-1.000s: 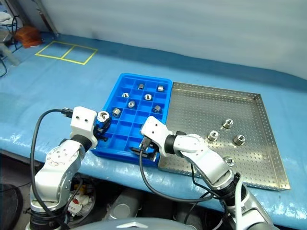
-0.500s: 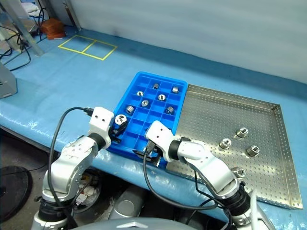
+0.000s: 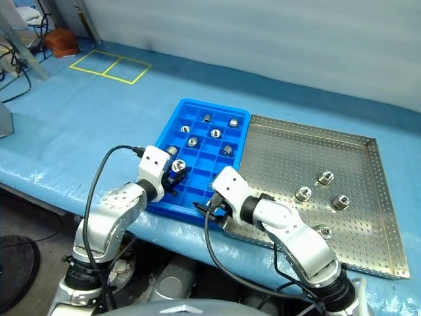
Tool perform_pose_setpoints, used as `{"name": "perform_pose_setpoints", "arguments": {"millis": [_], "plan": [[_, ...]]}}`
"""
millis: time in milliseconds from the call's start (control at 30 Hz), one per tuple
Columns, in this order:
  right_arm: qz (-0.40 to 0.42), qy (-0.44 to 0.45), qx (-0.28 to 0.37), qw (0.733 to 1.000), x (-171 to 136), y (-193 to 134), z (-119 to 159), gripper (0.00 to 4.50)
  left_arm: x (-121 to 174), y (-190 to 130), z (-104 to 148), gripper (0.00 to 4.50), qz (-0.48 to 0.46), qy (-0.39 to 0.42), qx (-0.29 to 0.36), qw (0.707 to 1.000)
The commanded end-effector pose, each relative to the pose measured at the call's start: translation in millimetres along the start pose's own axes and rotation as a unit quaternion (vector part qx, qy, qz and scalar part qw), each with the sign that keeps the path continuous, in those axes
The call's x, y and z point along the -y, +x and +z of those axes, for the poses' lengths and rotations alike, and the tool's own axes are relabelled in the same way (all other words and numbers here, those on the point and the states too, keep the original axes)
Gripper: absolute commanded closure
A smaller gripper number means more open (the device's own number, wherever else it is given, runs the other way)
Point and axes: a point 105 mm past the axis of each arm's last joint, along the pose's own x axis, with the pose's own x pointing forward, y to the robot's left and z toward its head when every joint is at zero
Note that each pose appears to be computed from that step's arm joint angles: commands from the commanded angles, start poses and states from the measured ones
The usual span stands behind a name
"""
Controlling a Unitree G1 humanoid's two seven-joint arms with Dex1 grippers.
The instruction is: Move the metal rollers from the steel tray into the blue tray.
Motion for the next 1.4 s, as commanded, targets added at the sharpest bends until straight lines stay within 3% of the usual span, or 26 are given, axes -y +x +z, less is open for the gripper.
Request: {"name": "perform_pose_setpoints", "arguments": {"millis": [33, 200, 233, 433, 600, 733, 967, 1400], "plan": [[-0.012, -0.011, 0.021, 1.000, 1.4, -5.7, 11.4, 0.00, 4.7, -1.3, 4.9, 1.85, -0.017, 0.003, 0.005, 1.000], [-0.023, -0.008, 0.019, 1.000, 3.5, -9.7, 9.9, 0.00, 5.9, -2.6, 14.4, 0.15, -0.025, -0.004, 0.023, 0.999], [-0.030, -0.005, 0.021, 0.999, 4.9, -12.8, 10.1, 0.00, 9.2, -2.7, 22.9, 0.02, -0.037, -0.004, 0.039, 0.999], [-0.101, 0.015, 0.015, 0.995, 18.9, -39.5, 3.6, 0.00, 35.0, 4.5, 69.3, 0.02, -0.125, 0.013, 0.103, 0.987], [-0.179, 0.027, -0.014, 0.983, 32.1, -65.4, -11.0, 0.00, 56.2, 29.9, 80.0, 0.02, -0.176, 0.038, 0.084, 0.980], [-0.250, 0.043, -0.027, 0.967, 39.4, -84.8, -19.8, 0.00, 85.3, 50.2, 81.9, 0.02, -0.225, 0.068, 0.078, 0.969], [-0.300, 0.071, -0.031, 0.951, 32.9, -99.3, -26.9, 0.00, 115.8, 81.9, 82.6, 0.02, -0.238, 0.078, 0.084, 0.964], [-0.311, 0.080, -0.022, 0.947, 30.1, -96.6, -25.6, 0.00, 155.3, 120.8, 57.0, 0.02, -0.232, 0.046, 0.071, 0.969]]}}
